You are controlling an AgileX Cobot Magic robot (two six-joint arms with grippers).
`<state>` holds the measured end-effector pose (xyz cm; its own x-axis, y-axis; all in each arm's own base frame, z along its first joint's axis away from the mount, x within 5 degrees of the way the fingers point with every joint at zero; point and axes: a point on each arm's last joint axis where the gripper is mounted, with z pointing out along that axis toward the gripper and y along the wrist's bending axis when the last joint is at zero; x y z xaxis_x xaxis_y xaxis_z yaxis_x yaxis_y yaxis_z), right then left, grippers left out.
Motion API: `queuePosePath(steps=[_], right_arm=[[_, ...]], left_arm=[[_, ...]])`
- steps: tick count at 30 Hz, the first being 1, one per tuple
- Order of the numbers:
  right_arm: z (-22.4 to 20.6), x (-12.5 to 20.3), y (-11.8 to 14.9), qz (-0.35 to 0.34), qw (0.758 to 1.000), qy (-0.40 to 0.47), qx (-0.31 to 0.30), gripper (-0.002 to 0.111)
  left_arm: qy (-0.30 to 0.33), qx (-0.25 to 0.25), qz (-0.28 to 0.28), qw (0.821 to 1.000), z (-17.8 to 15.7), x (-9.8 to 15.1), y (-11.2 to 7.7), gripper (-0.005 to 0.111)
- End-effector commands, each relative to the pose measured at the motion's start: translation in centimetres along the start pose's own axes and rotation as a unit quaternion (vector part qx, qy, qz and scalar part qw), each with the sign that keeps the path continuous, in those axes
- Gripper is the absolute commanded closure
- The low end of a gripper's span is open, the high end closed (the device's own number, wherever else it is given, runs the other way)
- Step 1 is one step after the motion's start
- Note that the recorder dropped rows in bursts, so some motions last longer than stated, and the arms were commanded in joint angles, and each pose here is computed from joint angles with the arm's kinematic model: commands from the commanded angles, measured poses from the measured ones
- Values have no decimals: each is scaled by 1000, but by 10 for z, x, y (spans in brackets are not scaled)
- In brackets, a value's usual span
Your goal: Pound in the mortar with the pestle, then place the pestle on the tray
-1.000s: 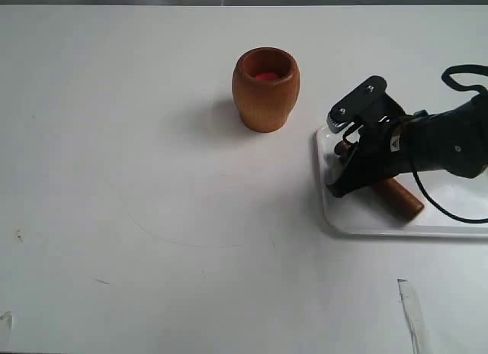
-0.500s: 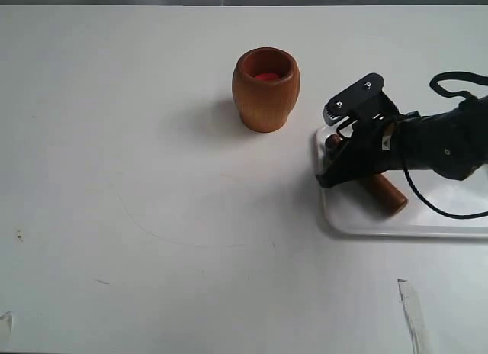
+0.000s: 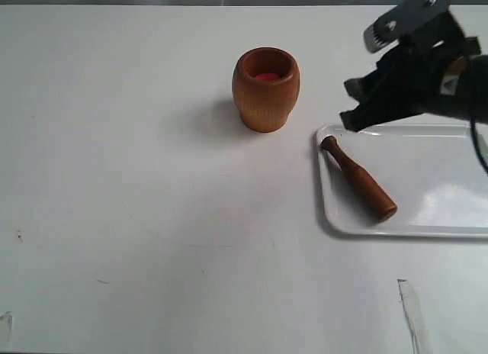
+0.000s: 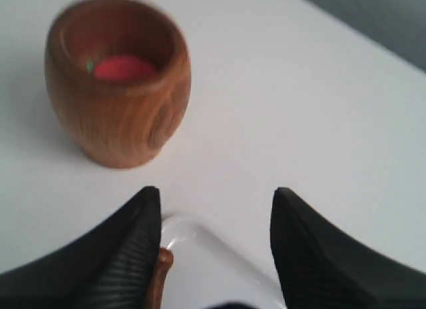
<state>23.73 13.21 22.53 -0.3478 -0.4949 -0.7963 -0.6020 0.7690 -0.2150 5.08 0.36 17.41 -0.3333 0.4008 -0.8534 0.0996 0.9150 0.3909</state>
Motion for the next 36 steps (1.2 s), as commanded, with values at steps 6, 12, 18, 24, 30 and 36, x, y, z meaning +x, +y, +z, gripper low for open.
queuePosePath(steps=[6,12,18,24,30,36], right_arm=[[-115,-25,-8,87,991,-96,27,104],[-195,-9,31,-9,979,-180,-98,108],[-181,41,53,6,973,-162,-161,108],[-176,49,55,26,975,-145,-167,108],[-176,49,55,26,975,-145,-167,108],[-177,49,54,29,975,-148,-166,108]], left_arm=[[-4,4,-6,1000,0,0,-1,107],[-4,4,-6,1000,0,0,-1,107],[-4,4,-6,1000,0,0,-1,107],[-4,4,-6,1000,0,0,-1,107],[-4,4,-6,1000,0,0,-1,107],[-4,4,-6,1000,0,0,-1,107]])
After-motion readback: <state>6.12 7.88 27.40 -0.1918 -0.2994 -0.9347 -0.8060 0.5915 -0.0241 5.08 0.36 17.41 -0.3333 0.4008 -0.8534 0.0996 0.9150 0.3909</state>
